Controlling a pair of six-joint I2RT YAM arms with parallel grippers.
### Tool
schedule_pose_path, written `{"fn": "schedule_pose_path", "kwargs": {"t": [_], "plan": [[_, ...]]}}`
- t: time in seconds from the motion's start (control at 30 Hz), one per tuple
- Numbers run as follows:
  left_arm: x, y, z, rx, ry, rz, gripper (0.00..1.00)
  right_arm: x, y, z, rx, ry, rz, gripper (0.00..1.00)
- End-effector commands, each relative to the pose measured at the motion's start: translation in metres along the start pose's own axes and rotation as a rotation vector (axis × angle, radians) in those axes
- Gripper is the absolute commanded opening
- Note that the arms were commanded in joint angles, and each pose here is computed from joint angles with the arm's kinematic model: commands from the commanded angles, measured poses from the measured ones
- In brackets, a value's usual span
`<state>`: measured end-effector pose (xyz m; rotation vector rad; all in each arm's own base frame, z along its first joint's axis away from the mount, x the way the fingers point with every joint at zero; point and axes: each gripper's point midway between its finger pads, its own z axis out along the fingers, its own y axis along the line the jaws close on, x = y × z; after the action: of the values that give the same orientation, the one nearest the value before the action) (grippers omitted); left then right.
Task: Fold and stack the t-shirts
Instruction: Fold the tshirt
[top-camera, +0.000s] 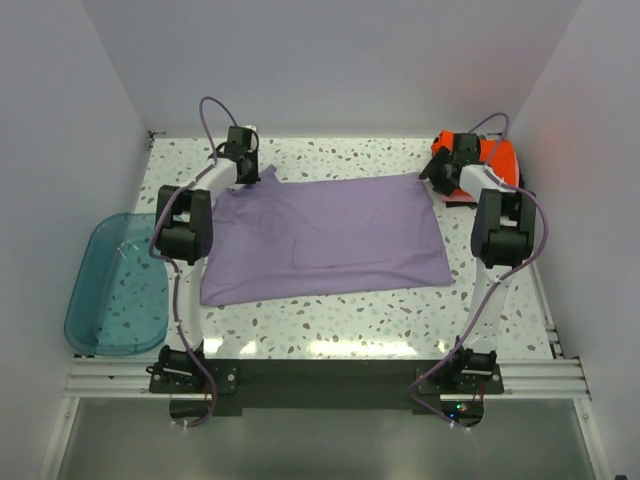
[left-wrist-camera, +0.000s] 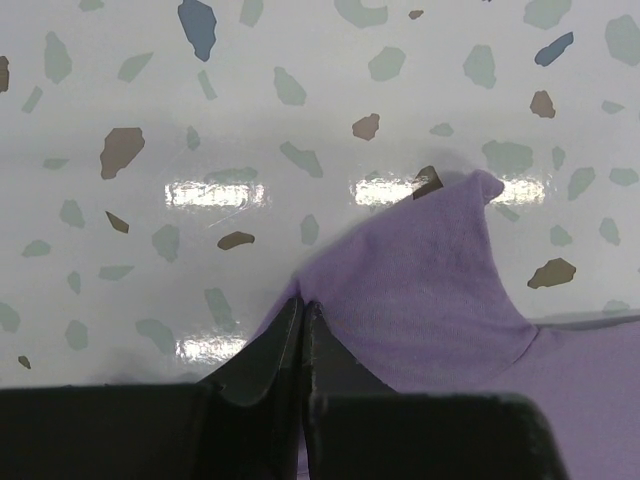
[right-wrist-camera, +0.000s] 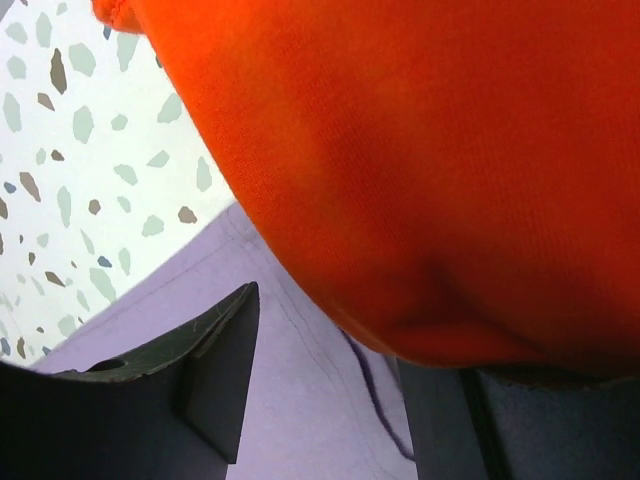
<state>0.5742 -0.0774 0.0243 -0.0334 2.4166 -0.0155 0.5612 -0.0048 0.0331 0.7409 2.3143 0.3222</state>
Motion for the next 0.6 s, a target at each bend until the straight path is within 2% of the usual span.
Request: {"fn": "schedule_pose_path", "kwargs": {"t": [0.0, 0.3, 0.57], "plan": [[-0.016, 0.007, 0.000, -0.036, -0.040, 0.015, 0.03, -0.009, -0.027, -0.008, 0.095, -0.019, 0.002, 0.59], [-0.031, 0.002, -0.008, -0.007, -0.082, 0.010, 0.02, -0.006, -0.013, 0.001, 0.070, 0.002, -0.074, 0.58], [-0.084, -0.013, -0.046, 0.083, -0.277, -0.021, 0.29, -0.007, 0.002, 0.003, 0.144, -0.026, -0.227, 0.58]]}}
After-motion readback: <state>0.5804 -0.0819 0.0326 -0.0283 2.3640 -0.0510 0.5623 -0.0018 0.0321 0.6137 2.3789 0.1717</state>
